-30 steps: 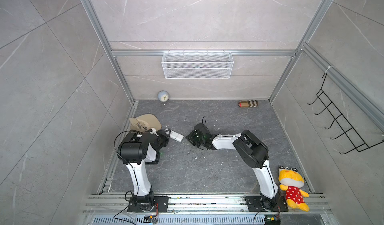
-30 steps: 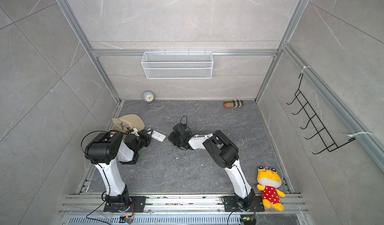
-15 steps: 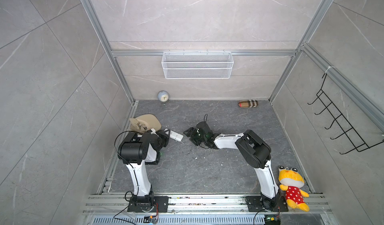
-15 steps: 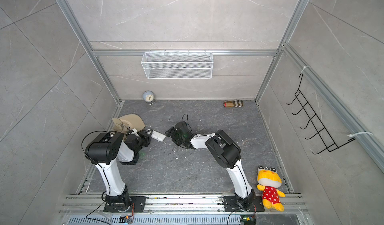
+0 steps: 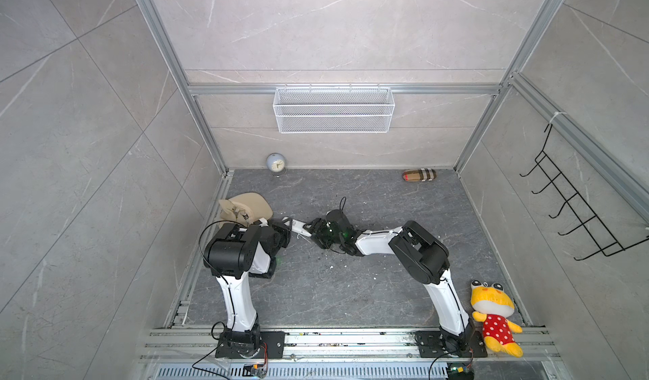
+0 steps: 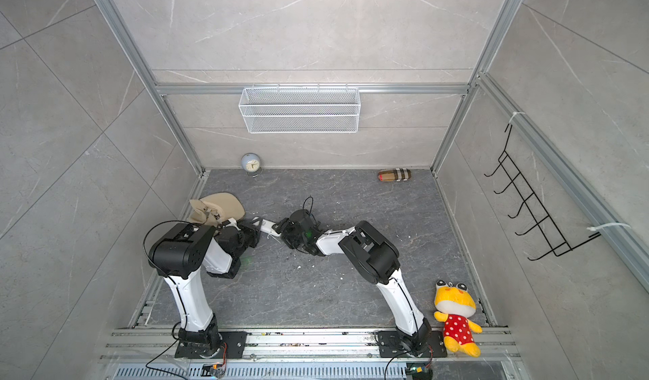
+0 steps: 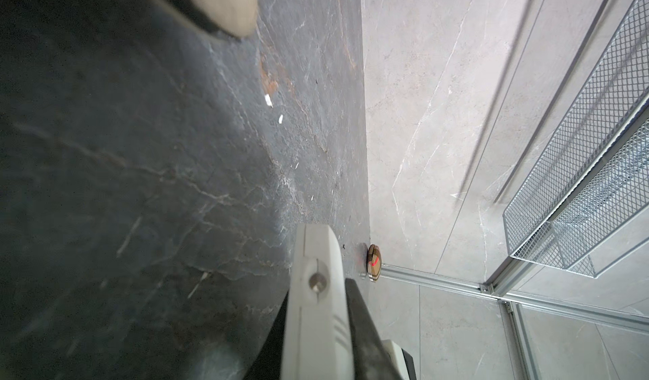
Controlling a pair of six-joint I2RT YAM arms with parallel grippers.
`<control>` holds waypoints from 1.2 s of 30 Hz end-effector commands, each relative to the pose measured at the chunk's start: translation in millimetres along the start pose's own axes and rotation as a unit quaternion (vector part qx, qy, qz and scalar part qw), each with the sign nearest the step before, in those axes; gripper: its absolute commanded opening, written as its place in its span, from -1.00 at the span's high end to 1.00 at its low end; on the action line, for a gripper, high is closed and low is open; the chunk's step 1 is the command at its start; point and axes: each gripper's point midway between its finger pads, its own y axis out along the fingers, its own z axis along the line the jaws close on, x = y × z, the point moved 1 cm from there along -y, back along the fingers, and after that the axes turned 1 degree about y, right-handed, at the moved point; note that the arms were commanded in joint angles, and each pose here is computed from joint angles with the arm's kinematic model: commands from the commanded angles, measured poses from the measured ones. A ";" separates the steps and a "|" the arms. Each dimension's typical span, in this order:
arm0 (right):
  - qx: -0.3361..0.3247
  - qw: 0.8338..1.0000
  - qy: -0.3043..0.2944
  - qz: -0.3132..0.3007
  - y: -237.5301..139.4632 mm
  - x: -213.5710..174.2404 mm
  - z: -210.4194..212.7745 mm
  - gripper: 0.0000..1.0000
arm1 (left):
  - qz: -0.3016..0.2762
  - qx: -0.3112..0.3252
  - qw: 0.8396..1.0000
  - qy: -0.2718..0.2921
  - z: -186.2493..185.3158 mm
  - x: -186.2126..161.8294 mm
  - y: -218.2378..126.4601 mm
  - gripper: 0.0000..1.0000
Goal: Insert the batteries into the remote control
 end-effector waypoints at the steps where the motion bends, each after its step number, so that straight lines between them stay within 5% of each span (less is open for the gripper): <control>1: -0.029 0.999 0.018 0.001 10.5 -1.8 -23.1 -0.21 | -0.021 -0.060 0.998 0.006 -37.7 8.2 1.3 1.00; 14: -0.041 0.999 0.016 0.002 16.1 -3.7 -34.3 0.14 | -0.018 -0.069 0.997 0.007 -45.3 5.8 -0.4 1.00; 23: -0.078 0.997 0.000 -0.008 -3.3 -3.2 -59.9 0.64 | -0.021 -0.072 0.997 0.017 -48.0 8.2 4.6 1.00; 36: -0.147 0.988 -0.042 -0.004 -27.6 6.7 -76.1 0.62 | -0.020 -0.068 0.997 0.028 -49.2 11.8 0.1 1.00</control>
